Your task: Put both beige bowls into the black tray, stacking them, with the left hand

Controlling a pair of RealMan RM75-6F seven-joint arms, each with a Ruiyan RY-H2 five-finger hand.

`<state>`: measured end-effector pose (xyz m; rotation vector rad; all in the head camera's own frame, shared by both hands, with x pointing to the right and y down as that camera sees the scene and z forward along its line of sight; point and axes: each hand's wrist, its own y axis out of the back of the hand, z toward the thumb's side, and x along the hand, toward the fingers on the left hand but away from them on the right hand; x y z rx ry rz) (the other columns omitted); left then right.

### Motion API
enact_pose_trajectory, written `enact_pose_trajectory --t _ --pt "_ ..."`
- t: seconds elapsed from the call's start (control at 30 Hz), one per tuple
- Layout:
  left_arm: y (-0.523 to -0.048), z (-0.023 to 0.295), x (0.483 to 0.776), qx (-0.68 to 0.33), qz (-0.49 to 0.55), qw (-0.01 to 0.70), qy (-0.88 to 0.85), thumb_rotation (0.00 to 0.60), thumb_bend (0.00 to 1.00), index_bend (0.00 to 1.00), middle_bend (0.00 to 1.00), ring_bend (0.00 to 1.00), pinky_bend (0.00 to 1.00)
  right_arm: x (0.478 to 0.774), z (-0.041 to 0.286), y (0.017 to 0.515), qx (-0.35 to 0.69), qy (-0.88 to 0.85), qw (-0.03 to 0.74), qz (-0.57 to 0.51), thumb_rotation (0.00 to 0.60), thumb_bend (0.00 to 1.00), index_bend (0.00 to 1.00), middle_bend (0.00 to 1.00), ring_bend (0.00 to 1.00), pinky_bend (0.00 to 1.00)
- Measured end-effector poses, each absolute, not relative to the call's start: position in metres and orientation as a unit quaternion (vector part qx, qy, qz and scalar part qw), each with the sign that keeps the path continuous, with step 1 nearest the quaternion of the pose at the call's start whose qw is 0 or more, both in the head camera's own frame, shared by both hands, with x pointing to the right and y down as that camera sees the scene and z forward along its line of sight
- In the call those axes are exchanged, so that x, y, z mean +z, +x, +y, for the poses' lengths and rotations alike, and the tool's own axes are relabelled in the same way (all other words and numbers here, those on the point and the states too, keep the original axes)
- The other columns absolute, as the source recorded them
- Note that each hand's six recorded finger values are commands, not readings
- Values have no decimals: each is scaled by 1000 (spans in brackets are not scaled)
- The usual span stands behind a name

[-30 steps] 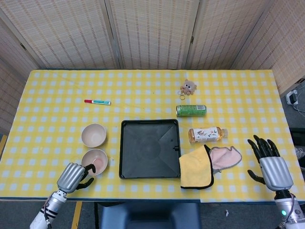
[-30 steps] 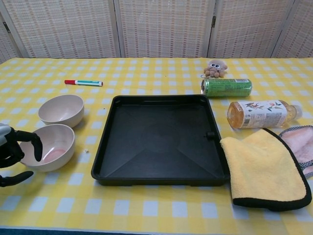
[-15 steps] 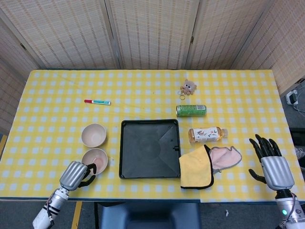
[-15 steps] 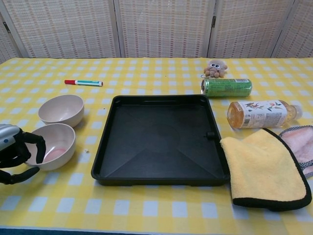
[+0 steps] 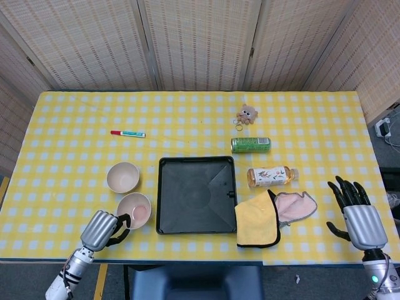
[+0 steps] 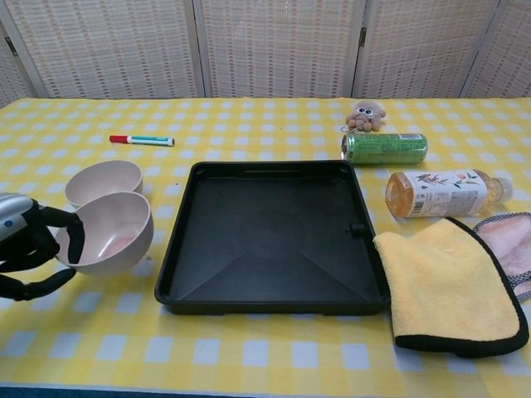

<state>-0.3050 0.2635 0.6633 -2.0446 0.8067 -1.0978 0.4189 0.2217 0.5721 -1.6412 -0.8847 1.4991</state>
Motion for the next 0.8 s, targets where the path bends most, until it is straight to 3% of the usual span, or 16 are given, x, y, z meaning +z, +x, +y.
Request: enact_pose_trajectory --t 0.33,0.8 --pt "-254 252 646 -386 293 362 -796 600 443 606 1000 1000 1000 571 223 420 581 -646 361 -337 600 255 0 0 0 0" --pt "-193 219 681 -379 279 353 -808 600 443 602 1000 1000 1000 566 220 431 585 -643 351 -348 600 255 0 0 0 0"
